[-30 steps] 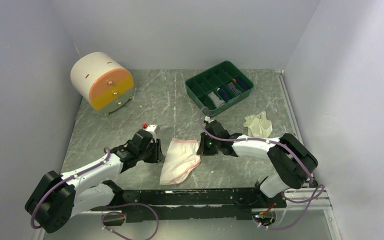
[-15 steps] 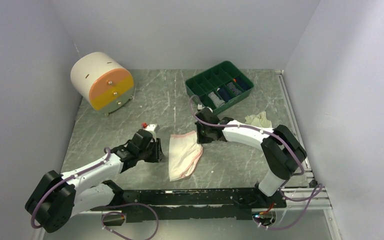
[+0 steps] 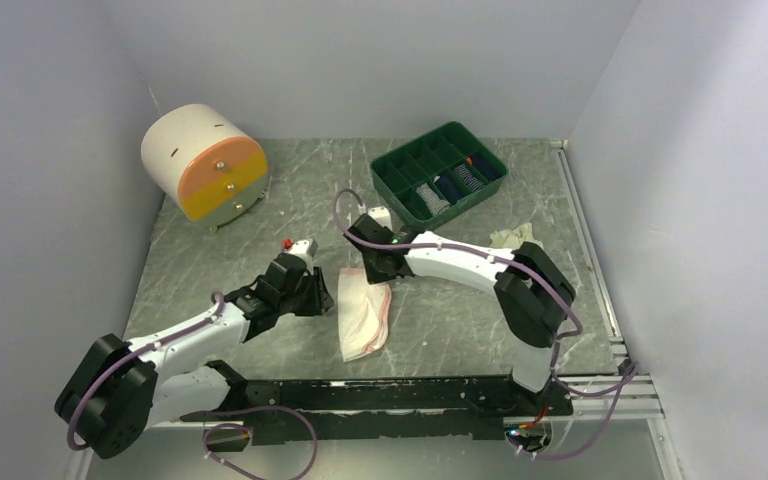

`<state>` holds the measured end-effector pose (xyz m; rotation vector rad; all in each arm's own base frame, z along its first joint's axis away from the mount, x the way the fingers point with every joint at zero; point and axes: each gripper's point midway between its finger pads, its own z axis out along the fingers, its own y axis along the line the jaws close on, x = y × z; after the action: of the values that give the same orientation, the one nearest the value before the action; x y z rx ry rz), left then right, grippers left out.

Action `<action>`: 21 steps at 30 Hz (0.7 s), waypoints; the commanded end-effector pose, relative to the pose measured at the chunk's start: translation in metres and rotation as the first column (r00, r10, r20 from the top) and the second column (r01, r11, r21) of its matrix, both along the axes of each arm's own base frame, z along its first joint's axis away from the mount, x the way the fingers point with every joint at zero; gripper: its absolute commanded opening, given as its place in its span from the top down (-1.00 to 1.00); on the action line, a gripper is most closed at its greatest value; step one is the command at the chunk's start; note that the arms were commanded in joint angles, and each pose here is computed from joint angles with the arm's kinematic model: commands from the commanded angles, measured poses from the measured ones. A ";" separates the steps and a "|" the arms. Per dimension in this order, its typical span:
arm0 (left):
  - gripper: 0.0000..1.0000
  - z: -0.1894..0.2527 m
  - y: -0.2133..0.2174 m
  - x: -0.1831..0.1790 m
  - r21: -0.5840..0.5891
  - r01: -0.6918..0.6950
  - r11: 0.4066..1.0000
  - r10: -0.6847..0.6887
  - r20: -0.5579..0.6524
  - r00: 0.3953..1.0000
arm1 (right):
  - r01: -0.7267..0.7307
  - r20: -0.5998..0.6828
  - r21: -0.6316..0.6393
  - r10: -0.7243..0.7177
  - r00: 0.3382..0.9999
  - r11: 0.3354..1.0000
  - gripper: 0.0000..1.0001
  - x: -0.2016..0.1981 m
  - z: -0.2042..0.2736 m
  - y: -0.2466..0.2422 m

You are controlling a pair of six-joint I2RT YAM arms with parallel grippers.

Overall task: Roll the underwear
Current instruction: Fold the underwear at the center of the board.

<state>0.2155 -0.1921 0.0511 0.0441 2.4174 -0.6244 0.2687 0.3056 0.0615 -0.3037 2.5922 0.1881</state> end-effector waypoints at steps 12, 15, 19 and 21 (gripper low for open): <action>0.31 0.013 0.016 0.027 -0.044 -0.153 0.987 0.155 0.025 0.988 | 0.004 -0.012 0.073 -0.003 1.000 0.997 0.91 -0.012 0.003 0.067; 0.32 0.011 0.020 0.027 -0.045 -0.158 0.986 0.159 0.017 0.987 | -0.005 -0.029 0.111 0.009 1.000 0.994 0.85 -0.015 0.003 0.075; 0.34 0.009 0.022 0.027 -0.052 -0.159 0.986 0.159 0.004 0.987 | -0.036 -0.055 0.184 0.047 0.997 0.982 0.74 -0.020 0.003 0.090; 0.35 0.009 0.022 0.027 -0.054 -0.158 0.986 0.158 0.000 0.987 | -0.048 -0.072 0.216 0.065 0.995 0.975 0.67 -0.024 0.003 0.097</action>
<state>0.2387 -0.1685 0.0519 -0.1512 2.3928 -0.5831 0.2452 0.3727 0.0531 -0.3075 2.6327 0.3234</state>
